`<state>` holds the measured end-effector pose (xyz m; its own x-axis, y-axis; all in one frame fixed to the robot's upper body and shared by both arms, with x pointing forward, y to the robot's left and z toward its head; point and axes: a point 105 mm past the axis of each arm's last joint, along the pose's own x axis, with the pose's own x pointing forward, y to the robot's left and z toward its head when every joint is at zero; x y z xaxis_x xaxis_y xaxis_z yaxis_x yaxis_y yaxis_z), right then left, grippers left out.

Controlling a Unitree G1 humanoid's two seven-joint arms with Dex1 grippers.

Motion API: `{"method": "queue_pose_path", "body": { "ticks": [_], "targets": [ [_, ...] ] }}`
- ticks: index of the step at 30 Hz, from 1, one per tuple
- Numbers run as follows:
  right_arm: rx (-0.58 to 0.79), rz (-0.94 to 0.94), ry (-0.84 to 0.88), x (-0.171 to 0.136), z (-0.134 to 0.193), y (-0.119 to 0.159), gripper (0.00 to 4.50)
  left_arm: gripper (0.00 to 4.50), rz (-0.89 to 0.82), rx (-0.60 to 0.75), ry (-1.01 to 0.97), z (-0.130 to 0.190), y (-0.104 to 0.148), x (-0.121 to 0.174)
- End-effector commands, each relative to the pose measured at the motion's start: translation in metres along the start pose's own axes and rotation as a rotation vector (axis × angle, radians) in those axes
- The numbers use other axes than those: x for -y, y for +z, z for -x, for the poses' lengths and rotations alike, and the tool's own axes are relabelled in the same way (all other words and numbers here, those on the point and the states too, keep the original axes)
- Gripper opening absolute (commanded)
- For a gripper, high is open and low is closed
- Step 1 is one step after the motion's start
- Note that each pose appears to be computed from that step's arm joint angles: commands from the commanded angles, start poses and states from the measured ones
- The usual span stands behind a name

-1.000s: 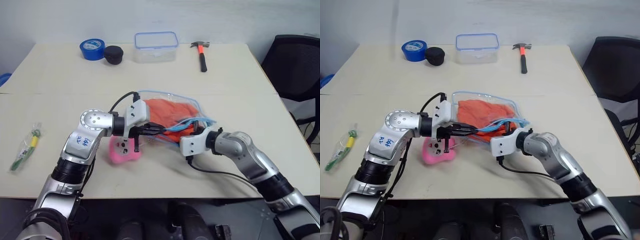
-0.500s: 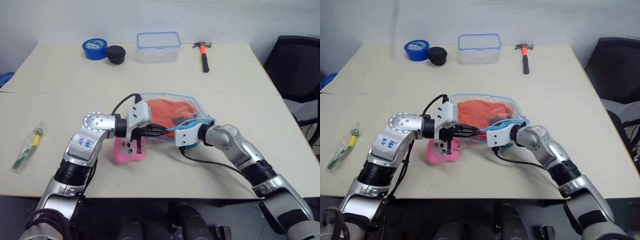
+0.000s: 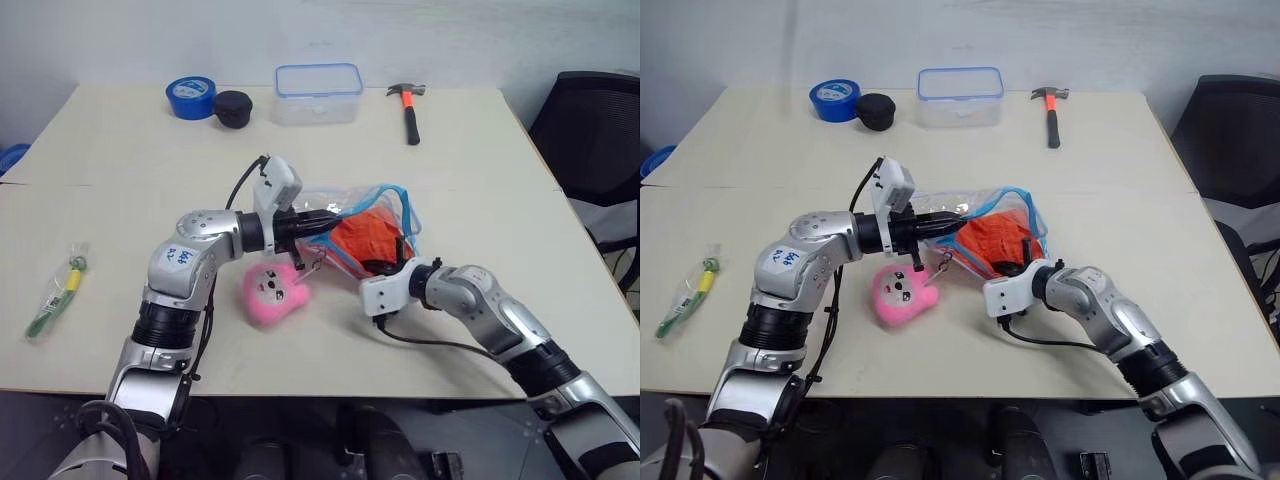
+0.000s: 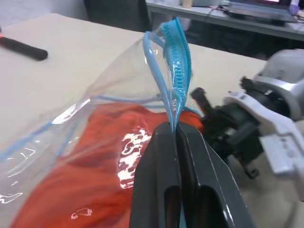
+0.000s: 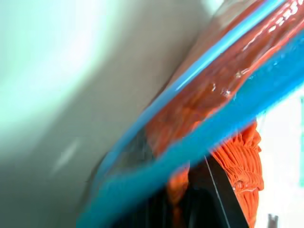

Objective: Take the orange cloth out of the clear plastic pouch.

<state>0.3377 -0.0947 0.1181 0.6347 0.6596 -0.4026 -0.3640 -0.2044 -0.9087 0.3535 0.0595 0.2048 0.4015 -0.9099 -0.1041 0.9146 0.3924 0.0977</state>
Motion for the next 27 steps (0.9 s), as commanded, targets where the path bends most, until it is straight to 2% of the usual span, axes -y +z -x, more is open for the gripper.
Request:
{"method": "queue_pose_path", "body": {
  "ticks": [1, 4, 7, 10, 13, 16, 18, 22, 24, 27],
  "targets": [
    [0.053, 0.092, -0.022, 0.006, 0.023, 0.012, 0.03, 0.00, -0.128, -0.059, 0.034, -0.001, -0.007, -0.006],
    [0.099, 0.099, -0.072, 0.016, 0.048, 0.021, 0.03, 0.00, -0.272, -0.147, 0.010, -0.001, -0.027, -0.003],
    [0.162, 0.101, -0.068, 0.016, 0.074, 0.035, 0.03, 0.00, -0.345, -0.201, 0.014, 0.001, -0.043, -0.005],
    [0.186, 0.099, 0.032, -0.002, 0.100, 0.040, 0.03, 0.00, -0.384, -0.230, 0.041, 0.003, -0.053, -0.012],
    [0.133, 0.073, 0.159, -0.032, 0.128, 0.032, 0.03, 0.00, -0.379, -0.241, 0.073, 0.008, -0.056, -0.019],
    [0.010, 0.040, 0.202, -0.051, 0.153, 0.009, 0.03, 0.00, -0.394, -0.258, 0.070, 0.017, -0.058, -0.022],
    [-0.132, -0.009, 0.169, -0.056, 0.170, -0.020, 0.03, 0.00, -0.395, -0.263, -0.002, 0.025, -0.059, -0.012],
    [-0.404, -0.255, -0.089, -0.050, 0.194, -0.078, 0.03, 0.00, -0.394, -0.316, -0.164, 0.047, -0.073, 0.020],
    [-0.465, -0.339, -0.167, -0.049, 0.197, -0.093, 0.03, 0.00, -0.406, -0.339, -0.190, 0.054, -0.078, 0.028],
    [-0.486, -0.437, -0.273, -0.044, 0.185, -0.104, 0.03, 0.00, -0.392, -0.337, -0.214, 0.060, -0.079, 0.038]
  ]
}}
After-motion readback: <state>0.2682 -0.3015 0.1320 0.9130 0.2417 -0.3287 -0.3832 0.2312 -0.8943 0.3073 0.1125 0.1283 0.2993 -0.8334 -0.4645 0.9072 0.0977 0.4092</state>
